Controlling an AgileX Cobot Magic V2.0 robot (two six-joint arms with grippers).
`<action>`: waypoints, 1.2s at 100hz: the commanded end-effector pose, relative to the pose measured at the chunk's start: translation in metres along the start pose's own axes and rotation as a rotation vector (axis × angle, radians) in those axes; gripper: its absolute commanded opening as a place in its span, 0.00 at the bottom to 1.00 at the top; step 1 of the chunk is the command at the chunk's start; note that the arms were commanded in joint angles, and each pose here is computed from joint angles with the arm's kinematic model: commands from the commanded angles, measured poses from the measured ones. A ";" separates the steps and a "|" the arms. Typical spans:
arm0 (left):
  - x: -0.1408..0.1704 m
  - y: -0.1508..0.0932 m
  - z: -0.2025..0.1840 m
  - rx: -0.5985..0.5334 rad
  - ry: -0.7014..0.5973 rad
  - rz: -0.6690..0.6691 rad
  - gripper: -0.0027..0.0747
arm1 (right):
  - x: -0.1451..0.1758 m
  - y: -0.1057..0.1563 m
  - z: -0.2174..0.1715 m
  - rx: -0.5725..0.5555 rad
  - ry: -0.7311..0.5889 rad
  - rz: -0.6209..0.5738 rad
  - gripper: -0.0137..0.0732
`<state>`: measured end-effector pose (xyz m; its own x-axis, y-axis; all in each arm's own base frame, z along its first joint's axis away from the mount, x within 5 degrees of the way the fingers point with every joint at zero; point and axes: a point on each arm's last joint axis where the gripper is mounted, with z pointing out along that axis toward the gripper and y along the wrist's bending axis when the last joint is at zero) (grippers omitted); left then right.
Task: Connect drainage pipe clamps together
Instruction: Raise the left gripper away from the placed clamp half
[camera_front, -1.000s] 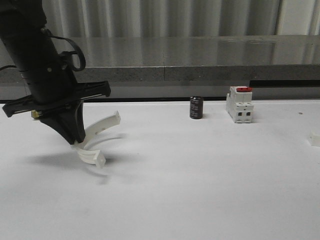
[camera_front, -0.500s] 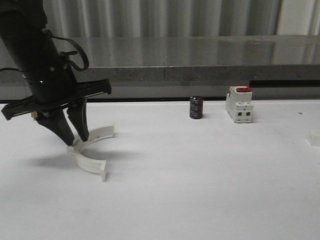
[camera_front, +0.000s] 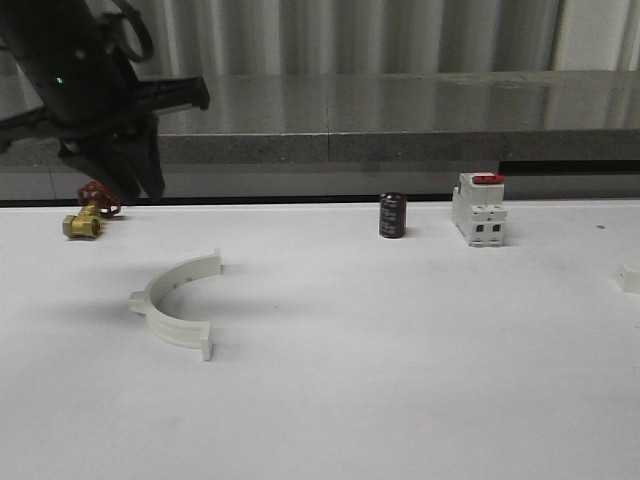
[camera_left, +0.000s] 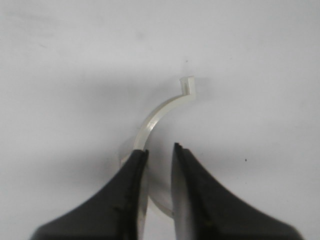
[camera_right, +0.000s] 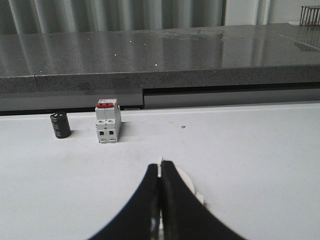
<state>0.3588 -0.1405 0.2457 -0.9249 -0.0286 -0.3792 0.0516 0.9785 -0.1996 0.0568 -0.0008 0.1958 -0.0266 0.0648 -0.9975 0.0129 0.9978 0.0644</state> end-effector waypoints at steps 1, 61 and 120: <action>-0.010 0.003 -0.051 0.011 -0.130 0.028 0.01 | -0.013 0.001 -0.003 -0.013 -0.106 -0.012 0.08; 0.070 0.092 -0.149 -0.106 -0.434 0.104 0.01 | -0.013 0.001 -0.003 -0.013 -0.107 -0.012 0.08; 0.207 0.103 -0.181 -0.093 -0.785 0.118 0.01 | -0.062 0.004 -0.013 -0.002 -0.058 -0.012 0.08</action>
<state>0.1137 -0.0095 0.2989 -0.5049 -0.0135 -0.8631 0.0627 0.9967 -0.0523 0.0498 -0.0011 0.2273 -0.0204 0.0639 -0.9977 0.0169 0.9978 0.0635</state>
